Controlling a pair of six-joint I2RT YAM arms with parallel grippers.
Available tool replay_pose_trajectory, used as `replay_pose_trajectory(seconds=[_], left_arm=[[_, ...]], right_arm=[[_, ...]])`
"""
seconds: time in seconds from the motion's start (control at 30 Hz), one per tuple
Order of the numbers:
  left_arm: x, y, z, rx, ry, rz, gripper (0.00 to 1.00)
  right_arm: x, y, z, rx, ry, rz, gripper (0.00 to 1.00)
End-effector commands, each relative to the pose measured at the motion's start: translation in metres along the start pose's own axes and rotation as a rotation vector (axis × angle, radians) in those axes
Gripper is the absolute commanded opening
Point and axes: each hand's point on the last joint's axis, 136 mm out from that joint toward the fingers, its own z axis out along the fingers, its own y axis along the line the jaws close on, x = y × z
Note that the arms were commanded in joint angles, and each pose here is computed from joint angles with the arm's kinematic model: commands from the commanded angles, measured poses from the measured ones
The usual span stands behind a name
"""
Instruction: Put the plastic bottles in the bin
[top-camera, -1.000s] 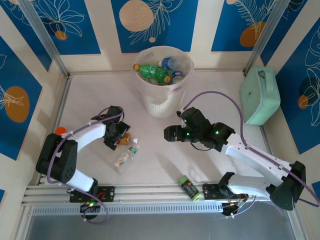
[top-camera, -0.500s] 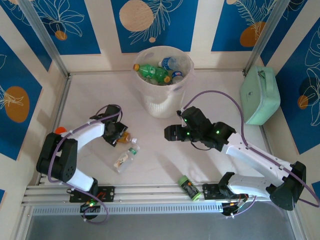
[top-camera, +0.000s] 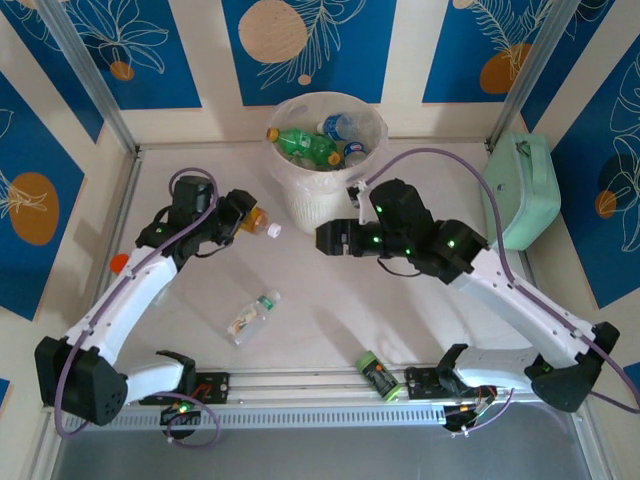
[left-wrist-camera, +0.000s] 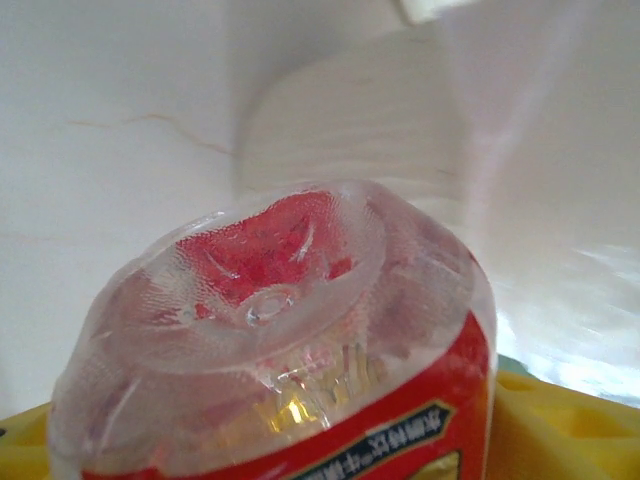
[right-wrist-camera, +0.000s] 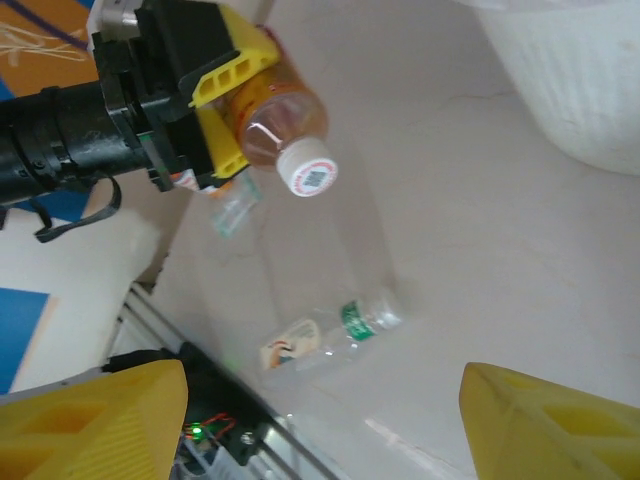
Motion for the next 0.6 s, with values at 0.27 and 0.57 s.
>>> replay_pose_trajectory(seconds=[0.27,0.57], left_arm=[[0.018,-0.103,-0.041,0.362,0.152,0.184,0.66],[0.040,-0.116,-0.044,0.434,0.262,0.231,0.66]], right_arm=[[-0.012,0.037,0.015,-0.118,0.106,0.021,0.73],[-0.019,0.043,0.026,-0.132,0.116,0.026,0.68]])
